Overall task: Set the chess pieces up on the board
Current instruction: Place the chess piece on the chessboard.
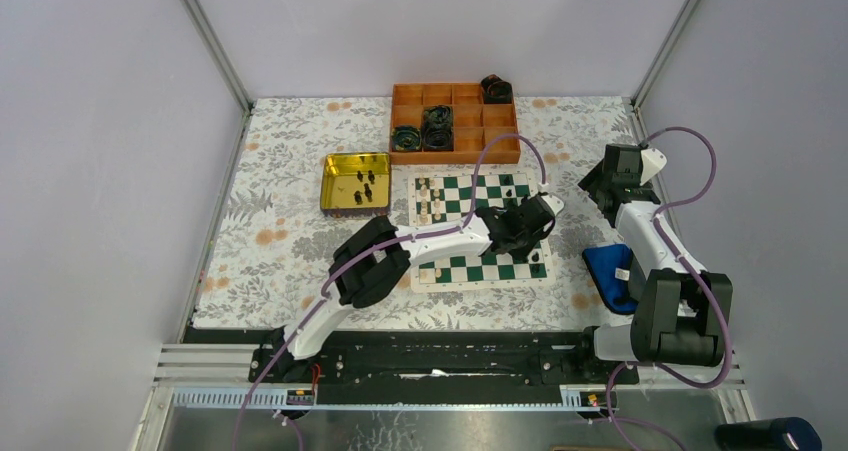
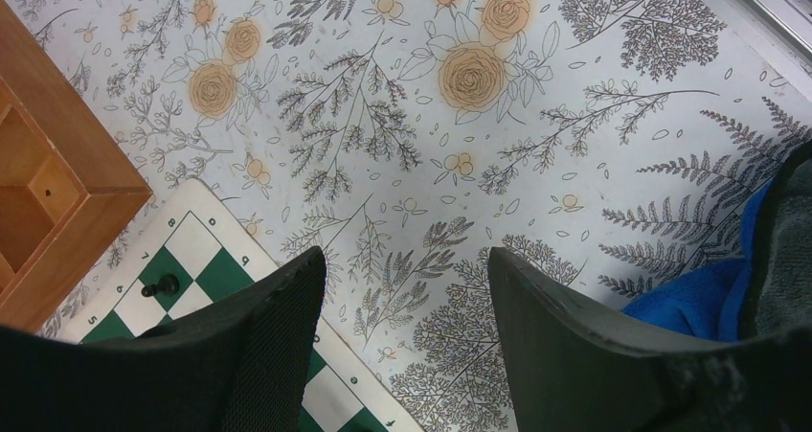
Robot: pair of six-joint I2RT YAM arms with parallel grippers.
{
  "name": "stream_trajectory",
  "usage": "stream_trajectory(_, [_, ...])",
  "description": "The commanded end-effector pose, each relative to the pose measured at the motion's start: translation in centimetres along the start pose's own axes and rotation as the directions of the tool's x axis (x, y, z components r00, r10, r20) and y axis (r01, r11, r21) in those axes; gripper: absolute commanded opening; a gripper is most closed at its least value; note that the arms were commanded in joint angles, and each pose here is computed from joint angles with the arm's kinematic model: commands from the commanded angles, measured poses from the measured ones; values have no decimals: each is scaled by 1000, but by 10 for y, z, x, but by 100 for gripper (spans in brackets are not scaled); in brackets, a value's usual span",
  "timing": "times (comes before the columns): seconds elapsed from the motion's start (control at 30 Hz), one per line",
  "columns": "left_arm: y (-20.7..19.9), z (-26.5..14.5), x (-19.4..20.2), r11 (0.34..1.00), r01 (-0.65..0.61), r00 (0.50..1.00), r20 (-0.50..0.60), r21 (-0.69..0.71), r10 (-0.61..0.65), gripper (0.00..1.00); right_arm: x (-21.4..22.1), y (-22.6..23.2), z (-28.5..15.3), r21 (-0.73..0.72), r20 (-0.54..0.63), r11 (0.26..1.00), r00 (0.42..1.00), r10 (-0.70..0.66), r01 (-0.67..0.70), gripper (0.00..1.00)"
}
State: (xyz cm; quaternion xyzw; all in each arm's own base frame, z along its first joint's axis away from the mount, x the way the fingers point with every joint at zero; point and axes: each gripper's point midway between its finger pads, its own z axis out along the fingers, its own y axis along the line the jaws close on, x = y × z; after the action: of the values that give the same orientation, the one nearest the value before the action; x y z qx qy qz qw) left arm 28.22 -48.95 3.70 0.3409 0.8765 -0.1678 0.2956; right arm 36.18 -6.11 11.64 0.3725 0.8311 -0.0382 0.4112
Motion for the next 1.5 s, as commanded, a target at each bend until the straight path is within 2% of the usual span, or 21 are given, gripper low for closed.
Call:
stream_trajectory(0.0, [-7,6,-17,999,16,999,48,28,-17,0,-18,5,1,-9,54,999,998,31,-30,70])
stream_trajectory(0.53, [-7,11,-14,999,34,999,37,21,-35,4,-17,6,3,-17,46,999,998,30,-29,70])
stream_trajectory(0.73, [-6,11,-13,999,44,998,35,12,-45,17,-16,6,4,-20,43,999,999,30,-29,70])
stream_trajectory(0.97, [-3,8,-12,999,51,998,36,-2,-51,24,-16,6,3,-26,42,999,999,29,-28,70])
stream_trajectory(1.47, [3,0,-13,998,55,997,47,-29,-53,25,-15,8,2,-36,37,999,999,32,-30,70])
